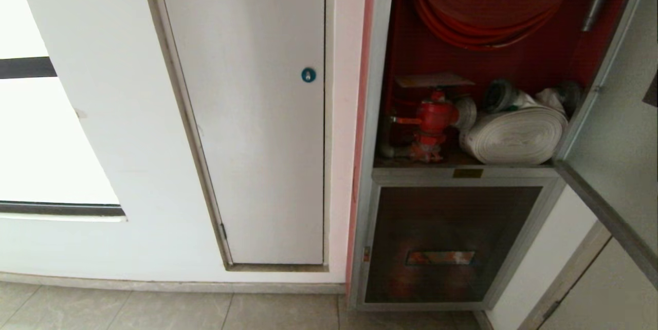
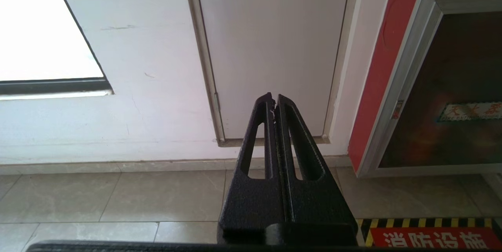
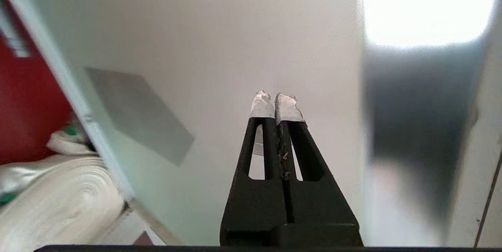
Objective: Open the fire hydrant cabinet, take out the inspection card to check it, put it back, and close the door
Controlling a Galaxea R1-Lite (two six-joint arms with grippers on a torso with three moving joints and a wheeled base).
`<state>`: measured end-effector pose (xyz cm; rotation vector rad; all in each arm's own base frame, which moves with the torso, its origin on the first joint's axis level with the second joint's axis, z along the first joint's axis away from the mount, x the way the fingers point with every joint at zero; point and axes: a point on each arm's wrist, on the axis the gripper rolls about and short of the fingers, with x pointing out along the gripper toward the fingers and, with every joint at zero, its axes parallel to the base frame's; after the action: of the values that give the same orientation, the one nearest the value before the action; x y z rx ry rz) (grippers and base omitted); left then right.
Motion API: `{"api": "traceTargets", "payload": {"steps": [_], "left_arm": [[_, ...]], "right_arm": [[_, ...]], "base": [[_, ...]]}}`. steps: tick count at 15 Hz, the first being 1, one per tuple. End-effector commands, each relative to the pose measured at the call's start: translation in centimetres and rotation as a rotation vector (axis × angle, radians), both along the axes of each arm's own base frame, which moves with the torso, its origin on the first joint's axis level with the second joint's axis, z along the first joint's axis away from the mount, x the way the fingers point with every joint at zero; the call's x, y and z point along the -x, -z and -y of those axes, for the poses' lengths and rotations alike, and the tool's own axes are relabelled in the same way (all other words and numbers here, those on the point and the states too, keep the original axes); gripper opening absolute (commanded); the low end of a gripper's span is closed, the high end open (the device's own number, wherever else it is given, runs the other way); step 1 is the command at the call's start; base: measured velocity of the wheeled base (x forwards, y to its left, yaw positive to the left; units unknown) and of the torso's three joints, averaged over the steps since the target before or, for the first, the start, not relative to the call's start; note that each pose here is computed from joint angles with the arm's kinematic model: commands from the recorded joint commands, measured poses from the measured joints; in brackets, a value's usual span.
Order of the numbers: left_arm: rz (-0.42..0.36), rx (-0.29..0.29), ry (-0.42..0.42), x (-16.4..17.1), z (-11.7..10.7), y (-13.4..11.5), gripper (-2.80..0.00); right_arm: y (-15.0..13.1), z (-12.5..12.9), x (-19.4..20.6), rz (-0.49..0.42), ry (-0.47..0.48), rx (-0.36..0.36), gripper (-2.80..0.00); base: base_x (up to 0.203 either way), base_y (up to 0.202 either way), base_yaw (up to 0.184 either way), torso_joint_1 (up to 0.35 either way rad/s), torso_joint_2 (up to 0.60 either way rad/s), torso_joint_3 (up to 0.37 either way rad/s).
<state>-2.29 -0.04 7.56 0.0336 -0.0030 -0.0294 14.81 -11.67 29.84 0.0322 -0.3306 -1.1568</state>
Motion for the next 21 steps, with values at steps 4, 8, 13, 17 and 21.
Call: {"api": "traceTargets", "payload": {"steps": [4, 8, 13, 17, 21], "left_arm": [[-0.003, 0.0, -0.001, 0.0, 0.0, 0.0, -2.8], [-0.003, 0.0, 0.0, 0.0, 0.0, 0.0, -2.8], [-0.003, 0.0, 0.0, 0.0, 0.0, 0.0, -2.8], [-0.003, 0.0, 0.0, 0.0, 0.0, 0.0, -2.8], [-0.003, 0.0, 0.0, 0.0, 0.0, 0.0, -2.8]], "right_arm": [[0.9, 2.3, 0.0, -0.019, 0.007, -0.034, -2.8], [1.3, 3.2, -0.4, -0.037, 0.015, -0.046, -2.8], [2.5, 3.6, -0.9, -0.045, -0.022, -0.084, -2.8], [3.0, 2.1, -1.6, -0.062, -0.143, -0.081, -2.8], [3.8, -1.5, -3.1, -0.119, -0.341, -0.068, -2.8]], "base": [[0.0, 0.0, 0.0, 0.0, 0.0, 0.0], [0.0, 0.0, 0.0, 0.0, 0.0, 0.0], [0.0, 0.0, 0.0, 0.0, 0.0, 0.0], [0.0, 0.0, 0.0, 0.0, 0.0, 0.0], [0.0, 0.0, 0.0, 0.0, 0.0, 0.0]]}}
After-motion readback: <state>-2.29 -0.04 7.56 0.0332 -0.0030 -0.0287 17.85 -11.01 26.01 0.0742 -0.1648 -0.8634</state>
